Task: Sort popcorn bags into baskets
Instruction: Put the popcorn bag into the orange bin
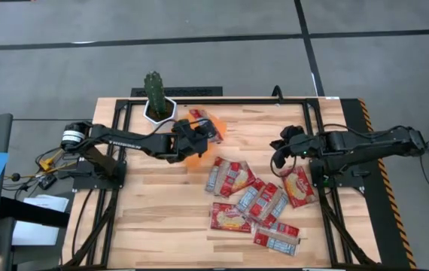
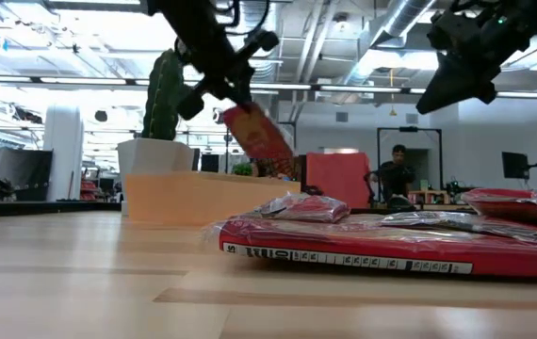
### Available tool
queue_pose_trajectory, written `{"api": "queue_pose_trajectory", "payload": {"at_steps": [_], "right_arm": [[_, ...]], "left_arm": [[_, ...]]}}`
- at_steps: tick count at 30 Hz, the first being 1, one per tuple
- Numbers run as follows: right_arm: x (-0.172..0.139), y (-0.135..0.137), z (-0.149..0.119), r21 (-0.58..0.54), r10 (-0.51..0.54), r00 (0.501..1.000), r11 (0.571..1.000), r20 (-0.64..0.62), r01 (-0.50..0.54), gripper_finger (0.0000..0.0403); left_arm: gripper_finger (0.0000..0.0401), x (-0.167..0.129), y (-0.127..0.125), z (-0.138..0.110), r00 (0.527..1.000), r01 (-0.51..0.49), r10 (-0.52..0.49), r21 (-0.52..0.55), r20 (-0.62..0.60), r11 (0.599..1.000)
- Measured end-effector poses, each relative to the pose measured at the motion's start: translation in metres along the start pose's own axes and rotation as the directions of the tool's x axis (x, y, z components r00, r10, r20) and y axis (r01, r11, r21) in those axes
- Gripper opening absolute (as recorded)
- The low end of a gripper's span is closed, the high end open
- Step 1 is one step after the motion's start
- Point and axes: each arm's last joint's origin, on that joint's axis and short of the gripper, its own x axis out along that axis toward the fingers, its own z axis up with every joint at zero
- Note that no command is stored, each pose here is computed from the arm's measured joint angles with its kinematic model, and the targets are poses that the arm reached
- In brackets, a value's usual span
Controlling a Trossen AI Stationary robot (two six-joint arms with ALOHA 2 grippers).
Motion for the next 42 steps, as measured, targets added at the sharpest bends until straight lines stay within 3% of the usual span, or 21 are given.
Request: {"api": "queue_pose_trajectory", "payload": {"at_steps": [10, 15, 27, 32, 42], "right_arm": [[0.004, 0.001, 0.000, 0.008, -0.025, 1.000, 1.000, 0.000, 0.025, 0.0070], [0.004, 0.001, 0.000, 0.006, -0.047, 0.999, 0.999, 0.011, 0.047, 0.0070], [0.004, 0.000, 0.000, 0.005, -0.066, 0.998, 0.998, 0.021, 0.066, 0.0070], [0.004, 0.000, 0.000, 0.003, -0.064, 0.998, 0.998, 0.021, 0.064, 0.0070], [0.004, 0.001, -0.001, -0.019, -0.047, 0.999, 0.999, 0.009, 0.047, 0.0070]], "left_arm": [[0.0000, 0.032, 0.016, 0.025, 0.994, -0.079, 0.086, -0.112, 0.064, 0.991], [0.0000, 0.041, 0.016, 0.033, 0.994, -0.087, 0.093, -0.104, 0.061, 0.991], [0.0004, 0.058, 0.028, 0.012, 0.992, -0.124, 0.125, -0.159, -0.005, 0.979], [0.0043, 0.061, 0.031, 0.006, 0.991, -0.136, 0.132, -0.144, -0.034, 0.980], [0.0177, 0.057, 0.023, 0.004, 0.984, -0.088, 0.076, -0.073, -0.160, 0.993]]}}
